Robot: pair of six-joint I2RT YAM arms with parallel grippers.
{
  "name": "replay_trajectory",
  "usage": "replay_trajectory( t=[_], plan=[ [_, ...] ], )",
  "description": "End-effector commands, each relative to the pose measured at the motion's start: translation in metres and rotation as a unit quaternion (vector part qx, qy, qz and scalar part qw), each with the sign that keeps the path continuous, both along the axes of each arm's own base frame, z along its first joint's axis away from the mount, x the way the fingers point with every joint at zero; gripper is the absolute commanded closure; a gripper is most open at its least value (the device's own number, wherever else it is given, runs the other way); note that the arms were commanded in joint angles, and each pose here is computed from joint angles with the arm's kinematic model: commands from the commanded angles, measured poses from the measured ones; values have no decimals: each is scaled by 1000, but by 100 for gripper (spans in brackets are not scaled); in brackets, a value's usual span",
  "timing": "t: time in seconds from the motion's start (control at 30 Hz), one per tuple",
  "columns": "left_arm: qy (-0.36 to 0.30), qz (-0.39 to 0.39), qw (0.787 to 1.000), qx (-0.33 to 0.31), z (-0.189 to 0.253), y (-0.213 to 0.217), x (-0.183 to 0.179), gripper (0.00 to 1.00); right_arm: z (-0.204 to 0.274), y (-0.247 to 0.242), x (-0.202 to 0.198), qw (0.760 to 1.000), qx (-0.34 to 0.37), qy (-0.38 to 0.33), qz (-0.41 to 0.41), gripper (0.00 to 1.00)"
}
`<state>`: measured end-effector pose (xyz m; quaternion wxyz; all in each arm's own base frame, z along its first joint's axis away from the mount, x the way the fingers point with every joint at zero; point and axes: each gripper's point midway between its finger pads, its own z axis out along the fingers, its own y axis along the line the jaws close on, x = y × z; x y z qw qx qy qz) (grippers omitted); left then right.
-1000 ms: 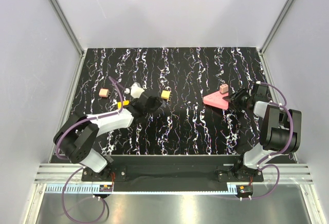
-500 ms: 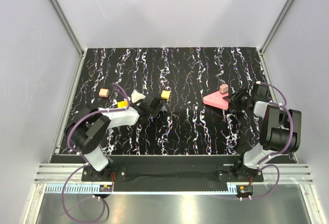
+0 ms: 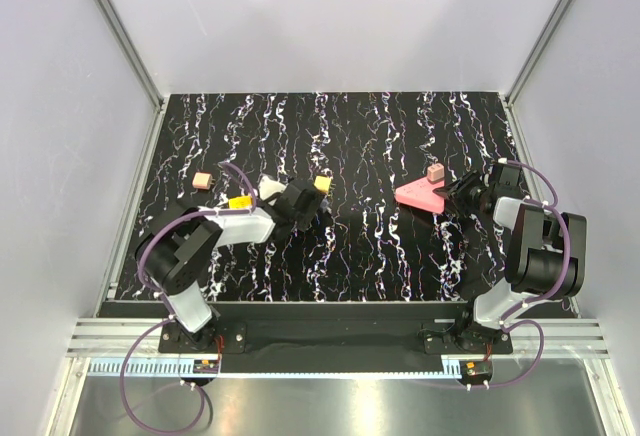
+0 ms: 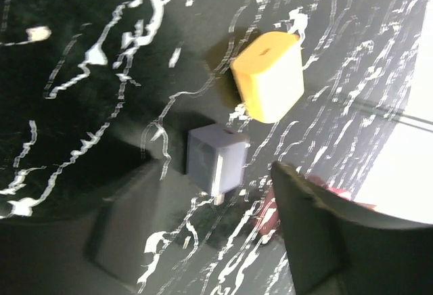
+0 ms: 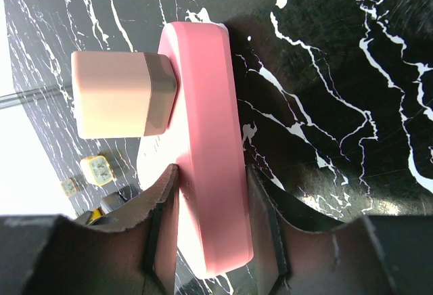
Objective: Pull the plug off the socket
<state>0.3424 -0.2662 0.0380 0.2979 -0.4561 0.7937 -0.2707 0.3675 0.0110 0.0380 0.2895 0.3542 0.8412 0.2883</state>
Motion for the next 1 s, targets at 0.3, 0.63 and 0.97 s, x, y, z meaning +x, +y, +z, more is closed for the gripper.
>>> replay_trajectory(
  t=[0.3, 0.63, 0.97],
  plan=[
    [-156, -85, 967, 183, 109, -16, 17, 11, -52, -17, -46, 990, -62, 120, -29, 100],
    [-423, -347, 823, 153, 210, -138, 32, 14, -52, -17, -45, 990, -62, 120, -29, 100],
    [-464, -531, 697, 128, 190, -252, 69, 25, -52, -17, -45, 990, -61, 120, -29, 100]
  ],
)
